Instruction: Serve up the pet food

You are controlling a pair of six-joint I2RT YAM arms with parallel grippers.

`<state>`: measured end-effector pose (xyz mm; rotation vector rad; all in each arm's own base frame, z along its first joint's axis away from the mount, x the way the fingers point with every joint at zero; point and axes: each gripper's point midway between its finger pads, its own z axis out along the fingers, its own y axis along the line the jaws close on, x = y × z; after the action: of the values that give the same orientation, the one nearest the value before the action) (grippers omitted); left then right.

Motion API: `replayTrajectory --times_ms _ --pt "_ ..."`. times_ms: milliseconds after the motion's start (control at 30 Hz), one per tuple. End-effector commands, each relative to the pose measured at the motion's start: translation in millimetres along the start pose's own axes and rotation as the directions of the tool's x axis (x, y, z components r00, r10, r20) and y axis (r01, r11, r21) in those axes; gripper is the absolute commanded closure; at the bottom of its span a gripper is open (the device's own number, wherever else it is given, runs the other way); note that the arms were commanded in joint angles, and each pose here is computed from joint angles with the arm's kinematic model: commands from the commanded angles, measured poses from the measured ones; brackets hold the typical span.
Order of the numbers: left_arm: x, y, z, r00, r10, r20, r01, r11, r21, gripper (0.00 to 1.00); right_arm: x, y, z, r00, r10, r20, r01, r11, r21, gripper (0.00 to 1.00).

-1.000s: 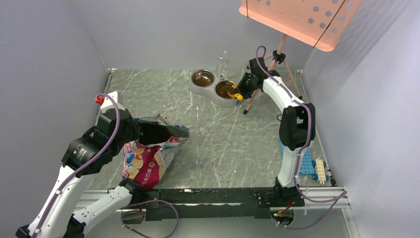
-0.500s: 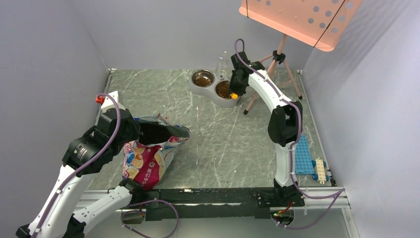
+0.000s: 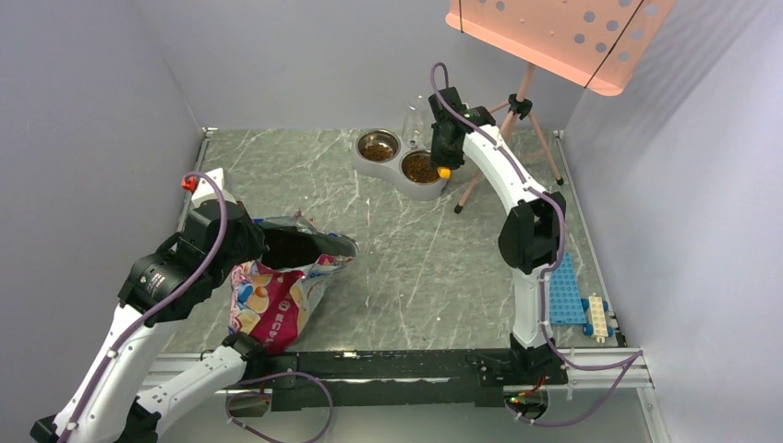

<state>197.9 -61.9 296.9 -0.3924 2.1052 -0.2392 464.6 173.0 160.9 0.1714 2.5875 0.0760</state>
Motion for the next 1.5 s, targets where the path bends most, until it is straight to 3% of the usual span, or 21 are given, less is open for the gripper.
replayTrajectory --times_ms 0,133,233,300,400,533,700,867,1000,1133,1267,1467 --pt "-9 -14 -6 0.999 -0.025 0.023 0.023 0.997 0.070 1.00 -21 9 -45 0.996 -0.029 0.082 0.036 0.996 -0.086 1.00" --pt "-3 -13 -4 1.000 -0.021 0.003 0.021 0.997 0.072 1.00 -9 27 -88 0.995 -0.034 0.098 0.059 0.961 -0.269 1.00" --pt "-3 -16 -4 1.000 -0.022 0.006 0.022 0.996 0.089 1.00 5 42 -136 0.988 -0.046 0.147 0.108 0.889 -0.445 1.00" --pt "-3 -18 -3 1.000 -0.018 0.008 0.017 0.995 0.102 1.00 19 54 -179 0.980 -0.074 0.182 0.168 0.795 -0.583 1.00" --pt "-2 -21 0 1.000 -0.009 -0.001 0.009 0.994 0.106 1.00 54 73 -230 0.969 -0.163 0.184 0.245 0.597 -0.764 1.00" --pt "4 -25 6 1.000 -0.002 -0.024 0.005 0.994 0.107 1.00 115 84 -272 0.941 -0.315 0.124 0.253 0.411 -0.876 1.00" --pt "6 -28 9 0.999 -0.002 -0.034 0.006 0.994 0.113 1.00 182 107 -309 0.902 -0.424 0.077 0.212 0.281 -0.936 1.00" --pt "5 -30 11 0.999 0.001 -0.039 0.003 0.993 0.117 1.00 222 139 -299 0.853 -0.521 0.005 0.175 0.277 -0.945 1.00" --pt "3 -37 9 0.999 0.001 -0.040 0.005 0.989 0.146 1.00 216 157 -246 0.825 -0.563 -0.059 0.269 0.481 -0.834 1.00" --pt "3 -40 7 0.999 0.005 -0.045 0.003 0.986 0.164 1.00 192 179 -207 0.822 -0.550 -0.145 0.295 0.631 -0.718 1.00" --pt "7 -46 6 0.998 0.004 -0.062 0.008 0.980 0.198 1.00 183 198 -181 0.800 -0.564 -0.201 0.316 0.683 -0.658 1.00" --pt "9 -51 6 0.997 0.009 -0.076 0.009 0.975 0.223 1.00 226 187 -122 0.719 -0.637 -0.277 0.437 0.725 -0.532 1.00"
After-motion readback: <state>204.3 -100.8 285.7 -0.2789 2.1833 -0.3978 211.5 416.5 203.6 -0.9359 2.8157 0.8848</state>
